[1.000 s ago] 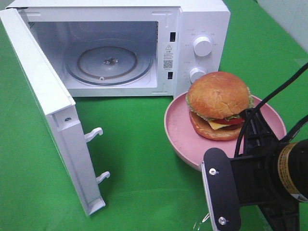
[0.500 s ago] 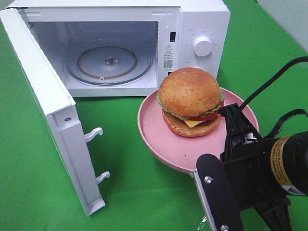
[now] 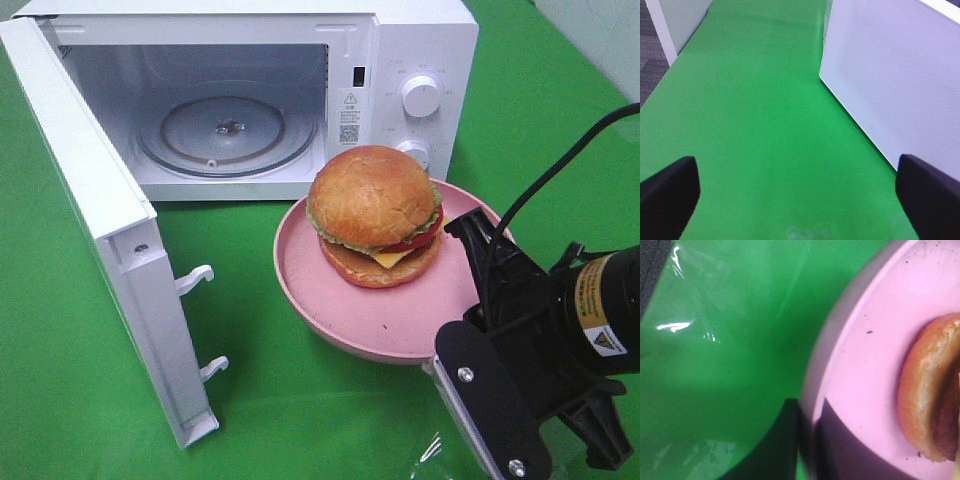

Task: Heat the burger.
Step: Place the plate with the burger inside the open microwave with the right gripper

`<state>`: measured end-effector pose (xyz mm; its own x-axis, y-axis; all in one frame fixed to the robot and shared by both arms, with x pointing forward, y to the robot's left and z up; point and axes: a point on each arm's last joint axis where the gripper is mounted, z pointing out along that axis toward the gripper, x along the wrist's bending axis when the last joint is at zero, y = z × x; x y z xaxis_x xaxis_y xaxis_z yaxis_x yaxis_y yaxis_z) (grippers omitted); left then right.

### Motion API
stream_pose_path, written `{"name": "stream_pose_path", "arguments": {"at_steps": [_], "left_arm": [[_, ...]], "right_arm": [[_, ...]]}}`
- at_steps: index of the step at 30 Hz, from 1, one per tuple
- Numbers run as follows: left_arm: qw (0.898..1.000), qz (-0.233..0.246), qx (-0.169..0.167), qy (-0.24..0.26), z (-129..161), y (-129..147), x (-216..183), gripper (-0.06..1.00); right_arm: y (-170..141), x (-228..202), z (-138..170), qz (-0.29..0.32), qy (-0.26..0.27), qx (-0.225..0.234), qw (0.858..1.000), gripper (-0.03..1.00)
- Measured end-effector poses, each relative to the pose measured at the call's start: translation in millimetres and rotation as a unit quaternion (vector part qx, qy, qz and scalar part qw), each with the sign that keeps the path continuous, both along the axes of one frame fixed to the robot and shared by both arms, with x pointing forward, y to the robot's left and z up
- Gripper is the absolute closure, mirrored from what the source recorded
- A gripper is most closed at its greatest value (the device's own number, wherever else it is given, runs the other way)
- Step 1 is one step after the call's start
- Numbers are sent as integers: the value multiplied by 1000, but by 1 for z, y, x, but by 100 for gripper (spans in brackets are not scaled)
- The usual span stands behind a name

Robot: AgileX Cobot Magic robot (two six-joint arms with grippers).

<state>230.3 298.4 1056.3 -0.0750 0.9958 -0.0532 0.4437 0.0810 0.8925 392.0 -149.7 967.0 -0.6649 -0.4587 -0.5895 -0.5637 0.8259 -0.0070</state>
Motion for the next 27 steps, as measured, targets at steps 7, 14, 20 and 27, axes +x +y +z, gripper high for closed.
{"name": "stream_pose_path", "arguments": {"at_steps": [7, 14, 20, 27], "left_arm": [[1000, 0, 0, 0, 0, 0, 0, -4], [1000, 0, 0, 0, 0, 0, 0, -4], [1000, 0, 0, 0, 0, 0, 0, -4], [1000, 0, 0, 0, 0, 0, 0, -4]], "right_arm": [[-9, 7, -1, 26, 6, -19, 999, 91], [-18, 13, -2, 33, 8, -28, 999, 91], [-17, 17, 3, 27, 12, -15, 999, 91], [-17, 19, 4, 37, 2, -24, 999, 91]]}}
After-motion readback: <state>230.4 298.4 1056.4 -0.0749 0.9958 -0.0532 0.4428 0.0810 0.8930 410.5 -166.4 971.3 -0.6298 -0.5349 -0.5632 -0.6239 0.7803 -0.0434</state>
